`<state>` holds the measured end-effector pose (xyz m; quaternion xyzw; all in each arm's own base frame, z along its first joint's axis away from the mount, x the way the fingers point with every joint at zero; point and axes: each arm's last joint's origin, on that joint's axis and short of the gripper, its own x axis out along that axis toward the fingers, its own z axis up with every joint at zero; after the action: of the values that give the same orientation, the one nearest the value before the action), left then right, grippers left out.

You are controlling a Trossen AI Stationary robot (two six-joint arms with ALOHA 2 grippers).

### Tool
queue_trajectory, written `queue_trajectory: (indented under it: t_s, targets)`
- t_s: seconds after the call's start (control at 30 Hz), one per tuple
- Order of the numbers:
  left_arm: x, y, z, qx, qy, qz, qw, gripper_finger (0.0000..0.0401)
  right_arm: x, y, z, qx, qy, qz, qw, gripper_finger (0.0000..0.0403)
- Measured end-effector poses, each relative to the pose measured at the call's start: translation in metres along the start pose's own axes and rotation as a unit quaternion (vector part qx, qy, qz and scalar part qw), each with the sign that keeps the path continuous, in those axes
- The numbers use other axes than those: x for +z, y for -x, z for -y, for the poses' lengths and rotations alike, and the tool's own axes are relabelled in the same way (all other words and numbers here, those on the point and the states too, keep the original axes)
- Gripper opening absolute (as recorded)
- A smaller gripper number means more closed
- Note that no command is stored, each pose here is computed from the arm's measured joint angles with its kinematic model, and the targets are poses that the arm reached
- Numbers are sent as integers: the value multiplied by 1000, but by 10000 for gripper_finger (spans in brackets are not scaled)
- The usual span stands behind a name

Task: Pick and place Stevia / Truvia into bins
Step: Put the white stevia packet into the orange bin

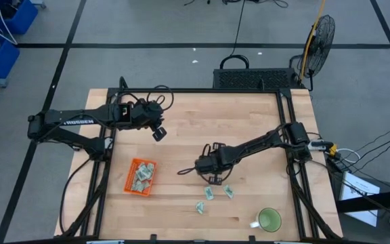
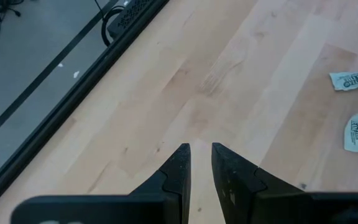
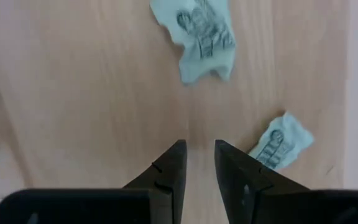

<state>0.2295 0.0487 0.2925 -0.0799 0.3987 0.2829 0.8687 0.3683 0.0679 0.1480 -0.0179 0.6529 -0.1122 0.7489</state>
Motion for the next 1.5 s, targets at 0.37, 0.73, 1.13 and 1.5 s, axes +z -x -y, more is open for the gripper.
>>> queue_trajectory:
  t_s: [0.37, 0.73, 1.13, 1.5]
  targets:
    - [0, 0, 0, 0, -1, 0, 1000, 72, -8, -7, 11, -5, -10, -14, 1000, 75]
    - [0, 0, 0, 0, -1, 1, 1000, 72, -13, 36, 25, -28, -31, 67, 997, 75]
    - [0, 0, 0, 0, -1, 1, 1000, 72, -37, -11, 29, 16, -45, 70, 996, 74]
    - [0, 0, 0, 0, -1, 1, 1000, 72, -41, -17, 40, 26, -60, 81, 995, 7]
